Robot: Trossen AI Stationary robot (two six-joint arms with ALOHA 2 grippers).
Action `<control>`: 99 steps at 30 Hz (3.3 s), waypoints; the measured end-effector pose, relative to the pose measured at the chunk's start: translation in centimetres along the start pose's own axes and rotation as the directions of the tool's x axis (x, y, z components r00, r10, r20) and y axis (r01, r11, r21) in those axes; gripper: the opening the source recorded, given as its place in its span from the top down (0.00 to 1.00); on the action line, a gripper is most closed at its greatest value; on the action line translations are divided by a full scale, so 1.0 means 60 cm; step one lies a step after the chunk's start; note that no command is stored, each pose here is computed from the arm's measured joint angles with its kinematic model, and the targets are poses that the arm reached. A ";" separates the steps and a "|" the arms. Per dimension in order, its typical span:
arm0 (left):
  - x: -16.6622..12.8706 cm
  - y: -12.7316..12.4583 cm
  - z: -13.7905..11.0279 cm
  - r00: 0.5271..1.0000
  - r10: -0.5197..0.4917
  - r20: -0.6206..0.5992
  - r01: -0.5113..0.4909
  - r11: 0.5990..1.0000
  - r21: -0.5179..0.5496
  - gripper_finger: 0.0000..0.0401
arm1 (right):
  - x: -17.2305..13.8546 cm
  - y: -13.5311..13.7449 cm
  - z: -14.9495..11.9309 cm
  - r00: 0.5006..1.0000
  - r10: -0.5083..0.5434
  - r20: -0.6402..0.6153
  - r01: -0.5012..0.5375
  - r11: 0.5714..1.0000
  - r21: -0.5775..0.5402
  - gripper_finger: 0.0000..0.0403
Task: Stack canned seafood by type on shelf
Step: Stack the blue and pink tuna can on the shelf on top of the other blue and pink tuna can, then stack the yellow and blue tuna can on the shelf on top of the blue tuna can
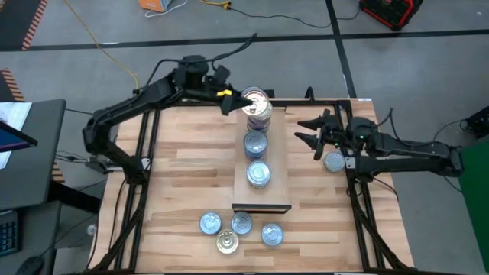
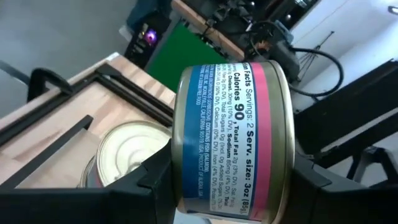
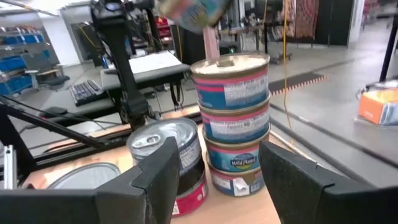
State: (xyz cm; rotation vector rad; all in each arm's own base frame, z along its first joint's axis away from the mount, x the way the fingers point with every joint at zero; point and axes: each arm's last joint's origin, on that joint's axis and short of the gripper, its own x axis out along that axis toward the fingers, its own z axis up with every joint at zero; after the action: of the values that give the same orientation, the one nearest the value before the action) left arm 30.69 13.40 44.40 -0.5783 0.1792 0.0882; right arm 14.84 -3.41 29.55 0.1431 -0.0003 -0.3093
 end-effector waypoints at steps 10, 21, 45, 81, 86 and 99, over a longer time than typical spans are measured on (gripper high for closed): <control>0.062 0.056 -0.005 0.994 -0.030 -0.103 0.017 0.991 -0.131 0.53 | -0.035 -0.002 0.014 0.998 0.008 0.059 -0.006 0.999 -0.035 0.40; 0.058 0.060 -0.002 0.990 -0.074 -0.124 0.055 0.987 -0.150 0.50 | -0.034 -0.002 0.012 0.999 0.007 0.048 -0.005 0.999 -0.034 0.40; 0.053 0.071 0.003 0.995 -0.011 -0.095 0.013 1.000 0.023 0.17 | -0.034 -0.001 0.013 0.998 0.009 0.054 -0.007 1.000 -0.030 0.40; -0.130 -0.079 -0.321 0.554 0.436 -0.709 -0.313 0.899 0.308 0.20 | -0.034 -0.003 -0.001 1.000 -0.002 -0.031 0.003 1.000 0.014 0.40; -0.144 -0.082 -0.399 0.603 0.329 -0.727 -0.256 0.943 0.215 0.20 | -0.034 -0.003 -0.001 1.000 -0.002 -0.032 0.003 1.000 0.022 0.40; -0.140 -0.146 -0.564 0.600 0.102 -0.794 -0.094 0.994 0.057 0.20 | -0.009 -0.001 -0.003 1.000 -0.001 -0.026 0.002 1.000 0.030 0.40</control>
State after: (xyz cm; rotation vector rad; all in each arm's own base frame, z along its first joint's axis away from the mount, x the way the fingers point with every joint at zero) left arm 18.74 -12.82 22.89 -0.5654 1.1062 -0.0758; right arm 14.31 -3.26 29.37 0.1770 0.0211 -0.3093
